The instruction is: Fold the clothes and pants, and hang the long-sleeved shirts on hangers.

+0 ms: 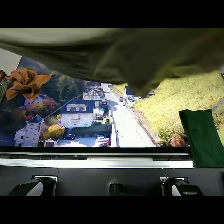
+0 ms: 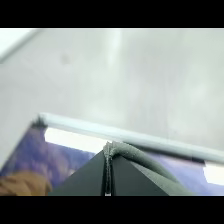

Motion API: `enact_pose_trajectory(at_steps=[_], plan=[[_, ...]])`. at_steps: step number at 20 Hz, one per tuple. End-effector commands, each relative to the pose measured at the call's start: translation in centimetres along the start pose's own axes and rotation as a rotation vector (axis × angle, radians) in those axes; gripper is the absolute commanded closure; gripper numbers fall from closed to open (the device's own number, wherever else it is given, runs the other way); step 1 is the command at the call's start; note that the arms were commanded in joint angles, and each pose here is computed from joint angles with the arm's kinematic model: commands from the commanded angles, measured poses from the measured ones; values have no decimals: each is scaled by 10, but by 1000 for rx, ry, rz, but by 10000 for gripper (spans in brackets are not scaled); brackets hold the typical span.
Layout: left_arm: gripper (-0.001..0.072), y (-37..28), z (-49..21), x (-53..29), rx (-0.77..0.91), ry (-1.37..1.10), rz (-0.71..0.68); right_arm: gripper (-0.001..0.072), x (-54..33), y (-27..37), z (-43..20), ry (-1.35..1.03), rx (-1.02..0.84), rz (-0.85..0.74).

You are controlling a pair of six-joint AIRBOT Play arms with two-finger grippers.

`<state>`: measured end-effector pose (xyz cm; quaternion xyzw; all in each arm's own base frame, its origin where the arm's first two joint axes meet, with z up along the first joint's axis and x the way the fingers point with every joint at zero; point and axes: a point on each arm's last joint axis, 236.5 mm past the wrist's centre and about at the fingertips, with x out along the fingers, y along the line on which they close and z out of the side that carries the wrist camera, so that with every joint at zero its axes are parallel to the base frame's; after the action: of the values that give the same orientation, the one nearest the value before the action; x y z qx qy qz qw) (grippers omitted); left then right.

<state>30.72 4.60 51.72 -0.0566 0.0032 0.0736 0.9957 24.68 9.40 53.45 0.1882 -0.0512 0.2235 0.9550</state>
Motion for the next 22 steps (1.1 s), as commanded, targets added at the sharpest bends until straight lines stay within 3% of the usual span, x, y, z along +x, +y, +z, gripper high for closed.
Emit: enact_pose_trajectory(at_steps=[1,5,8,13,17,22], plan=[[692,4,42,-79,-35,-161,18,682,-43,18,24,-68,-57,-48],[693,9,-1,-46,-63,0,39,682,-7,-15,-4,50,23,-93],[693,20,-96,28,-60,310,85,682,51,-73,-66,268,162,-172],[692,43,-303,153,-52,819,149,682,146,-197,-234,674,419,-343],[691,50,-460,206,-39,1118,171,681,191,-264,-390,909,569,-444],[690,39,-557,216,-24,1272,171,679,219,-304,-521,968,696,-498]])
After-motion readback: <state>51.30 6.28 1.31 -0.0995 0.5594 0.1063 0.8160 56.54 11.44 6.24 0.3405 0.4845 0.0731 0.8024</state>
